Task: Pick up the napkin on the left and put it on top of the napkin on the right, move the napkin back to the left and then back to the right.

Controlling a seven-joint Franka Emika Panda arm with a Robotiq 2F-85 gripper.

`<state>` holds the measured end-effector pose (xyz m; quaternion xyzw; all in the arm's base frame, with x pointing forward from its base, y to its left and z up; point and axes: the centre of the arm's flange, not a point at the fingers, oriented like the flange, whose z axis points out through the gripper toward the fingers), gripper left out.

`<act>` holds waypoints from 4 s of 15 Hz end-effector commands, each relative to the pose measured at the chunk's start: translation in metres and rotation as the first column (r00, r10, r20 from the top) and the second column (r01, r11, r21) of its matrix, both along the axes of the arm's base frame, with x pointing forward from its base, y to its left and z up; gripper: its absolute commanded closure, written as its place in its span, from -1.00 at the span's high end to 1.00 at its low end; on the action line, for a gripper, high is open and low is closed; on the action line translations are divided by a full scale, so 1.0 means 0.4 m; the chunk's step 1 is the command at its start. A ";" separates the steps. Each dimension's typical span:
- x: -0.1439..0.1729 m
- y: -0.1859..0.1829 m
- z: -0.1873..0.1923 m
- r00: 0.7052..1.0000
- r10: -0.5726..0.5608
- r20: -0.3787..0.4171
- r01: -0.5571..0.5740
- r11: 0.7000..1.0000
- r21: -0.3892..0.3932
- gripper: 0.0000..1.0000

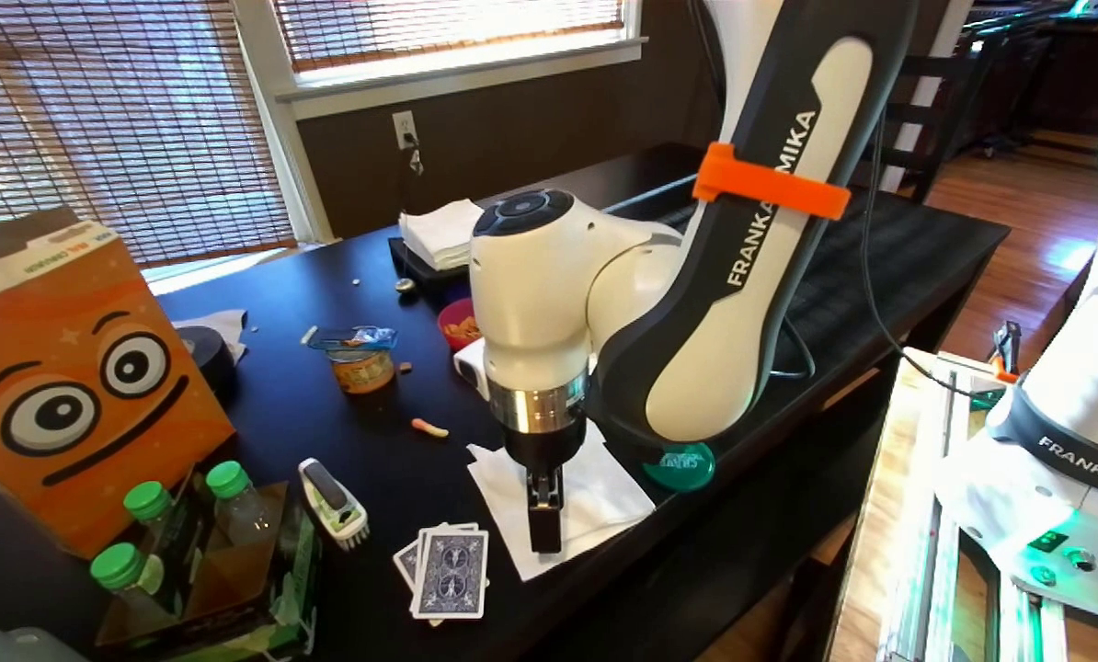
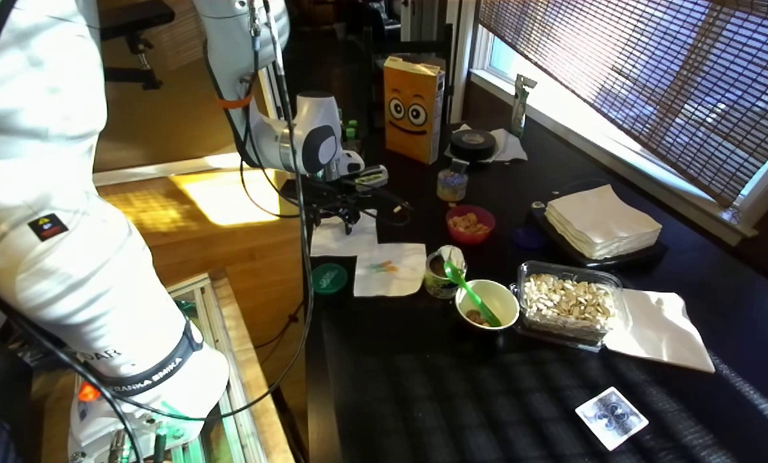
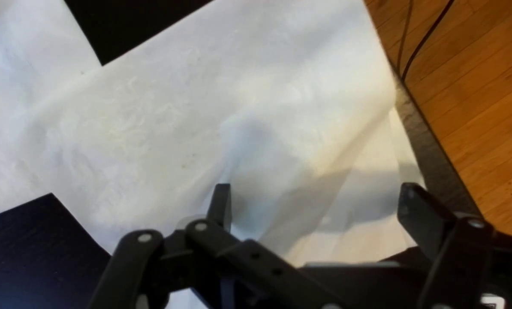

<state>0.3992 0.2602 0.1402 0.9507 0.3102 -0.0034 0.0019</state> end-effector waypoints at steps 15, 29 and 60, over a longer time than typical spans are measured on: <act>0.031 -0.034 0.036 0.998 -0.041 0.040 0.042 0.999 -0.030 -0.15; 0.018 -0.192 0.253 0.968 -0.205 0.147 0.226 0.963 -0.147 -0.31; 0.093 -0.154 0.041 0.995 -0.081 0.051 0.083 0.996 -0.042 1.00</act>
